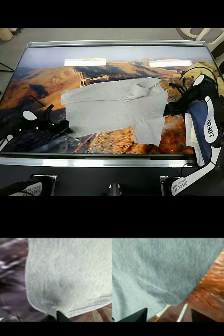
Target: Fold the shirts.
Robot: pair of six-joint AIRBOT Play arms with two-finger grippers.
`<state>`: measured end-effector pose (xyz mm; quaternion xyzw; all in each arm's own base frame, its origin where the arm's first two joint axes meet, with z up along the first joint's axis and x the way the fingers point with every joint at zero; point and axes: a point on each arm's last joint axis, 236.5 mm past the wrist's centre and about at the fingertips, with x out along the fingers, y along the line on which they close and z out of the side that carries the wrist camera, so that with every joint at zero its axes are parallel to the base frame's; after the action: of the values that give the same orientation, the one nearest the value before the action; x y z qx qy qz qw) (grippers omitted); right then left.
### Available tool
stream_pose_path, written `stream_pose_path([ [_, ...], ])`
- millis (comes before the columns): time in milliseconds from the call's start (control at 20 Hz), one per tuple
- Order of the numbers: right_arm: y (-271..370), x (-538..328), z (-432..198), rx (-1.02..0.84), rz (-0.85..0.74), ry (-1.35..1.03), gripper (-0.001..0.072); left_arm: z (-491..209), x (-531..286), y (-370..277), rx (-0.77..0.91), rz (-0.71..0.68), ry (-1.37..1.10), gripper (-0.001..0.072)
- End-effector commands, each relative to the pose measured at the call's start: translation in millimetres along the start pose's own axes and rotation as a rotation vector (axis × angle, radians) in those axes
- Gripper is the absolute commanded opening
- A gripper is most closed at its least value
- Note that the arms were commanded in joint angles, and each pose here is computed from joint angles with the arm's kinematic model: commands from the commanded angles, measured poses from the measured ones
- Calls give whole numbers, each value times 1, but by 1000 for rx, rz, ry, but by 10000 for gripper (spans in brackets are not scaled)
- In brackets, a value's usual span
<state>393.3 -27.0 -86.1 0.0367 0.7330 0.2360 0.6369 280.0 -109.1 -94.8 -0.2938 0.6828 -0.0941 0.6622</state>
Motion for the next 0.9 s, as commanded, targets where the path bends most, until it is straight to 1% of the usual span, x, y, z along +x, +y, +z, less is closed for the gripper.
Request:
stream_pose_path([
  [0, -7, 24, 6, 47, 12, -13, 509, 3, -8, -7, 29, -10, -31, 22],
  [50, -6, 28, 14, 63, 30, -41, 463, 3, -9, -8, 32, -11, -36, 22],
  [100, -4, 29, 24, 68, 44, -81, 375, 3, -10, -8, 33, -12, -38, 22],
  [200, -1, 23, 41, 68, 53, -151, 18, 6, -14, -11, 49, -14, -51, 22],
  [300, 6, -10, 52, -38, 13, -220, 14, 29, -39, -23, 89, -22, -140, 20],
  [400, 23, -83, 67, -162, -99, -369, 13, 72, -115, -56, 198, -25, -364, 19],
  [500, 61, -201, 74, -272, -280, -630, 13, 102, -257, -116, 362, -19, -728, 19],
  [550, 93, -272, 66, -331, -385, -794, 14, 96, -337, -153, 441, -35, -931, 19],
  [650, 178, -423, 10, -446, -642, -1193, 14, 29, -502, -229, 613, -82, -1379, 20],
  [700, 226, -487, -39, -507, -788, -1398, 14, -25, -569, -260, 692, -116, -1590, 20],
  [750, 267, -531, -90, -561, -929, -1550, 14, -77, -613, -280, 751, -154, -1746, 20],
  [800, 298, -559, -138, -577, -1034, -1665, 14, -125, -642, -292, 798, -185, -1862, 20],
  [850, 321, -573, -181, -576, -1120, -1737, 13, -158, -655, -297, 828, -202, -1928, 20],
])
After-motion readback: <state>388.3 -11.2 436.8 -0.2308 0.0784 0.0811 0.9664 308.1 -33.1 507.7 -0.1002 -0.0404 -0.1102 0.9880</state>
